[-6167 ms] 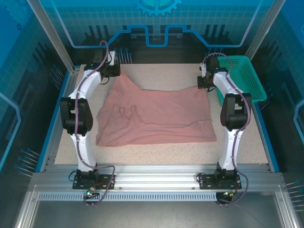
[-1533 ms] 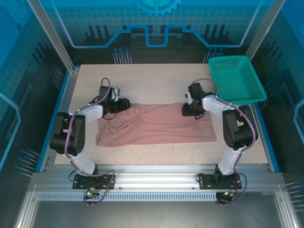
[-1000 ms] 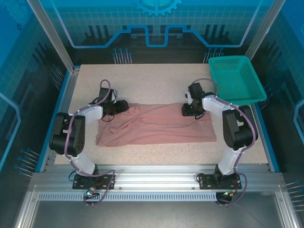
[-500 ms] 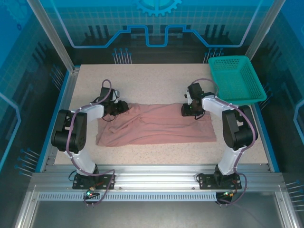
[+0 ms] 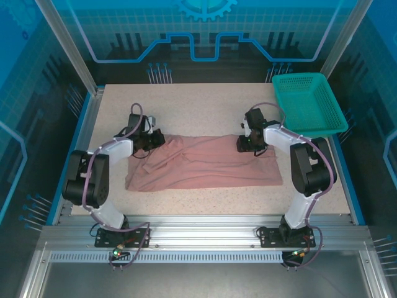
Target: Fold the inside-out t-shirt
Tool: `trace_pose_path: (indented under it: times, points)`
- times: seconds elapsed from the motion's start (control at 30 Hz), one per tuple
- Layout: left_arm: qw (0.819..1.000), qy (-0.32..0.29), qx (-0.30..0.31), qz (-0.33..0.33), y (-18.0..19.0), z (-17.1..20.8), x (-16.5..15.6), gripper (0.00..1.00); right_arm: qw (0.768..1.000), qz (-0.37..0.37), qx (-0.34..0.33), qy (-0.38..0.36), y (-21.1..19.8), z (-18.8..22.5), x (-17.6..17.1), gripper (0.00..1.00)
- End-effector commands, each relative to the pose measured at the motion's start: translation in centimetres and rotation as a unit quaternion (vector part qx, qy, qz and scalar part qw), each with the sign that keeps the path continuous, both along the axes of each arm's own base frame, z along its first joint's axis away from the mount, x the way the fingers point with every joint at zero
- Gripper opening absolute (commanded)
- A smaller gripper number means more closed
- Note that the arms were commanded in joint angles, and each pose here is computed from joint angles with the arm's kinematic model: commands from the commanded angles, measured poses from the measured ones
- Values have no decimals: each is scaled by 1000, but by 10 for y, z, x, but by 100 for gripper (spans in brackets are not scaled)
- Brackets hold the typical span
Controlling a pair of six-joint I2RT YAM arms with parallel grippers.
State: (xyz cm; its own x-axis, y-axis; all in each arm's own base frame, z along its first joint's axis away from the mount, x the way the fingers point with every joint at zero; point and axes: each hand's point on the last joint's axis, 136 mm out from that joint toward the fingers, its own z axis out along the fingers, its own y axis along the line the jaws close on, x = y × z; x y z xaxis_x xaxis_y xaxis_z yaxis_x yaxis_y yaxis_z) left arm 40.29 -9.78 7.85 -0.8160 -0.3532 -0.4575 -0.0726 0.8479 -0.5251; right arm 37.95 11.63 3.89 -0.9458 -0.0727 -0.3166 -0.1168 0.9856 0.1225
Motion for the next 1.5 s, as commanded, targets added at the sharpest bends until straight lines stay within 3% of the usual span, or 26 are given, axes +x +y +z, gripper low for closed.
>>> trace_pose_path:
  times: [0.0,0.23,0.4,0.5,0.63,0.73,0.87,1.03,1.23,1.47]
  points:
    - [999,-14,-19,-24,-14,15,-20,3,1000,13,-2,-3,5,8,0,43]
    - [996,10,-43,-80,-56,8,-96,5,1000,17,-13,-14,0,20,3,43]
    - [988,11,-74,-133,-86,14,-139,26,1000,18,-14,-15,1,23,5,43]
    - [986,-12,-68,-153,-86,27,-148,48,999,25,-4,-22,9,28,5,43]
    - [997,-17,22,-70,-46,27,-139,58,995,67,46,-49,49,48,-2,43]
    - [997,-9,76,20,-3,26,-131,65,984,125,107,-65,109,64,-21,46]
    - [991,28,47,119,44,14,-128,65,965,189,168,-67,195,76,-50,50]
    - [986,48,29,159,65,3,-123,66,959,233,146,-72,261,65,-66,56]
    - [987,77,3,141,55,-14,-112,65,959,268,57,-76,294,35,-64,58]
    - [986,110,-10,122,46,-36,-114,60,957,277,-10,-82,302,14,-56,58]
